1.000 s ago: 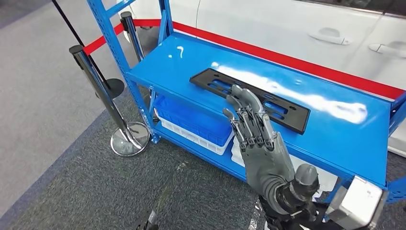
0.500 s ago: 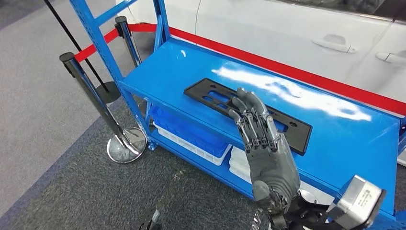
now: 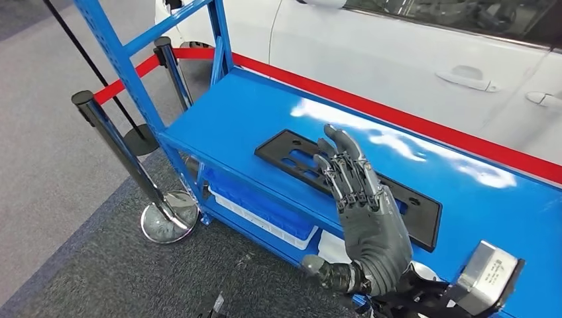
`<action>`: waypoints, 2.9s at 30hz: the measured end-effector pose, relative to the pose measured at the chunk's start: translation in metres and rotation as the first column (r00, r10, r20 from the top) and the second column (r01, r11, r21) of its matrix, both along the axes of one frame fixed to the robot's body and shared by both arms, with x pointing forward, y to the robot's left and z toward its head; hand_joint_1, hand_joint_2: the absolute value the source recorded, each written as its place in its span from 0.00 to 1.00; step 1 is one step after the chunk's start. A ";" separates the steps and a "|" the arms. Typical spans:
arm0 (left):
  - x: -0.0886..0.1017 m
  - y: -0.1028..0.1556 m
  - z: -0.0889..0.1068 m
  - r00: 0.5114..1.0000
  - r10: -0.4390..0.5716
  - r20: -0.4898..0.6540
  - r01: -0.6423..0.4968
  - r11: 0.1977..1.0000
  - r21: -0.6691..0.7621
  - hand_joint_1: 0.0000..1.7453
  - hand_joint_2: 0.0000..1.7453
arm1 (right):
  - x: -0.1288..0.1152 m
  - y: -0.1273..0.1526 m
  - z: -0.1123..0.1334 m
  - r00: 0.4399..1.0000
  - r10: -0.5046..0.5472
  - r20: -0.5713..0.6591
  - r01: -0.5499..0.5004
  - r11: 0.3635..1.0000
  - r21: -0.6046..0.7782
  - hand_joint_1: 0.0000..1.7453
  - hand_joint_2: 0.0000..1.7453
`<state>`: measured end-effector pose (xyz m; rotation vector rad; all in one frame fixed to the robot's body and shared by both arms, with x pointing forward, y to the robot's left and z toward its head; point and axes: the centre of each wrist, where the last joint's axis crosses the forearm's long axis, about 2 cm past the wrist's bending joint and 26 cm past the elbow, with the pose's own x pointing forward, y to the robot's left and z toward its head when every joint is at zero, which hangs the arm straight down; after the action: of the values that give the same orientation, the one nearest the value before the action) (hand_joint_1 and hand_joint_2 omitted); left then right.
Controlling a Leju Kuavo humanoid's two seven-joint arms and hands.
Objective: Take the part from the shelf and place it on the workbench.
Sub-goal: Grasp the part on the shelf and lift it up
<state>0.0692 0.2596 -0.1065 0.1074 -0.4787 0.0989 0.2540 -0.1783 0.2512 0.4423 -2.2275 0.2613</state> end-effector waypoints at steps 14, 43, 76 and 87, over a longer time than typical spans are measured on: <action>0.004 0.001 0.001 1.000 -0.011 0.017 0.011 1.000 0.016 0.00 0.00 | 0.000 -0.002 -0.007 0.997 -0.069 -0.017 0.068 0.996 -0.056 0.00 1.00; 0.006 0.001 0.001 0.999 -0.047 0.026 0.047 0.999 0.012 0.00 0.00 | -0.001 0.001 -0.013 0.991 -0.132 -0.008 0.129 0.978 -0.165 0.00 1.00; 0.096 -0.035 0.030 0.998 -0.018 -0.057 0.023 0.995 0.093 0.00 0.00 | 0.024 0.059 -0.005 0.997 0.071 -0.010 -0.070 0.945 -0.319 0.00 1.00; 0.186 -0.067 0.078 0.999 0.047 0.006 -0.047 0.999 0.015 0.00 0.00 | 0.056 0.168 0.004 0.982 0.174 -0.072 -0.187 0.848 -0.495 0.00 1.00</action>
<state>0.2555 0.1922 -0.0280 0.1336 -0.4831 0.1418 0.3097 -0.0105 0.2555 0.3625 -1.9912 0.9075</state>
